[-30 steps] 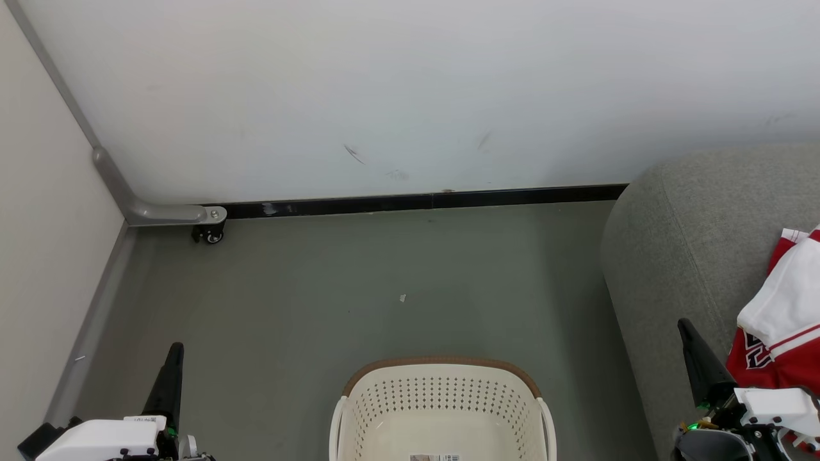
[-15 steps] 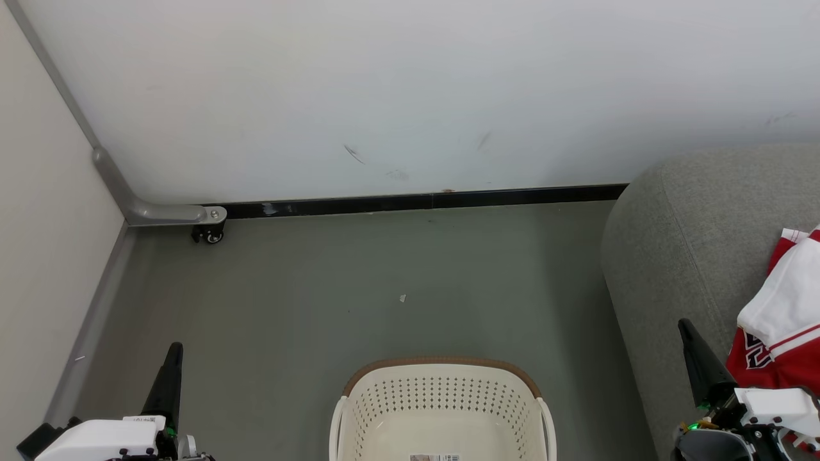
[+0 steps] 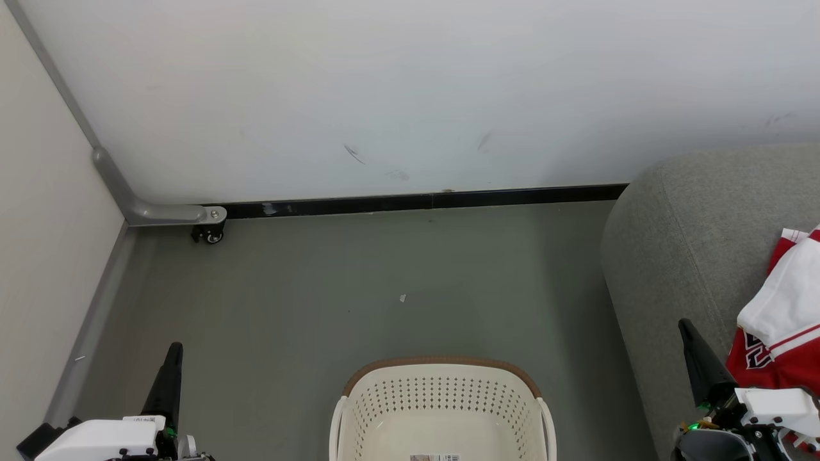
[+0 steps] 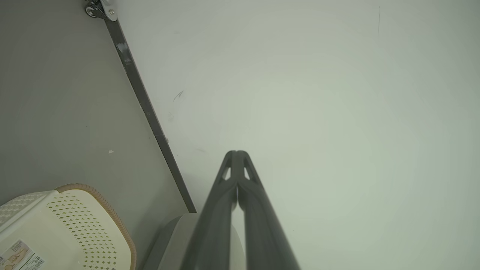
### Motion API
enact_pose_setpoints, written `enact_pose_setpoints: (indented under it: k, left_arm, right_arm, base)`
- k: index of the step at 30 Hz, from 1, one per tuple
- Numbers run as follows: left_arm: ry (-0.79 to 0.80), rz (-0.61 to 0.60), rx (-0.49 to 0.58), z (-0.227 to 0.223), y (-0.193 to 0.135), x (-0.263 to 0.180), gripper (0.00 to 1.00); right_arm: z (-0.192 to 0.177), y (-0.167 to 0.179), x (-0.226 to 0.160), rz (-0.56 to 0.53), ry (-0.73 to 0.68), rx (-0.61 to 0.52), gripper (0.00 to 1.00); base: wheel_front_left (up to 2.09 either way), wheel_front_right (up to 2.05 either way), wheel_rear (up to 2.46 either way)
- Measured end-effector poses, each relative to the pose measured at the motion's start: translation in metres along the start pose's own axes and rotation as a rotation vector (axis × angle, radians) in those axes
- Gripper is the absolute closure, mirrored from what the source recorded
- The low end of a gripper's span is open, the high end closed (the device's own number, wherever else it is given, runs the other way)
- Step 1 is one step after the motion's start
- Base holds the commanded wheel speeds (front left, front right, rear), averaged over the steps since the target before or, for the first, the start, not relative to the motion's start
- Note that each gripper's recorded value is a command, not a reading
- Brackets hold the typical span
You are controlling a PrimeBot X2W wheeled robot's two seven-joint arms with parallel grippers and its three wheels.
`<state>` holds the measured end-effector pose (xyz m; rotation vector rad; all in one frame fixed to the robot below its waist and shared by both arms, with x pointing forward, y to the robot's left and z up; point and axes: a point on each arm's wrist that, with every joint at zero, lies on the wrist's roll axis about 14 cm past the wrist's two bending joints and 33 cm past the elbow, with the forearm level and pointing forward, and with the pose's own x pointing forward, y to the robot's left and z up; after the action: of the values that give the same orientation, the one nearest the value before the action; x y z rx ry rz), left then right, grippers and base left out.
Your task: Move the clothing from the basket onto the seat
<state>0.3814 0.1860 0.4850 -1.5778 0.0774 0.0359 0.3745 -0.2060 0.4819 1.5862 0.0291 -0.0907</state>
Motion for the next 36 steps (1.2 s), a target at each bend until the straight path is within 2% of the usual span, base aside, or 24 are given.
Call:
enact_pose_setpoints:
  k: [36]
  left_arm:
    - [0.0,-0.001,0.0,-0.0001,-0.0003,0.0,1.0]
  right_arm:
    - [-0.0002,-0.0001,-0.0001,0.0,0.004,0.002,1.0]
  base:
    - [0.0,0.0,0.0]
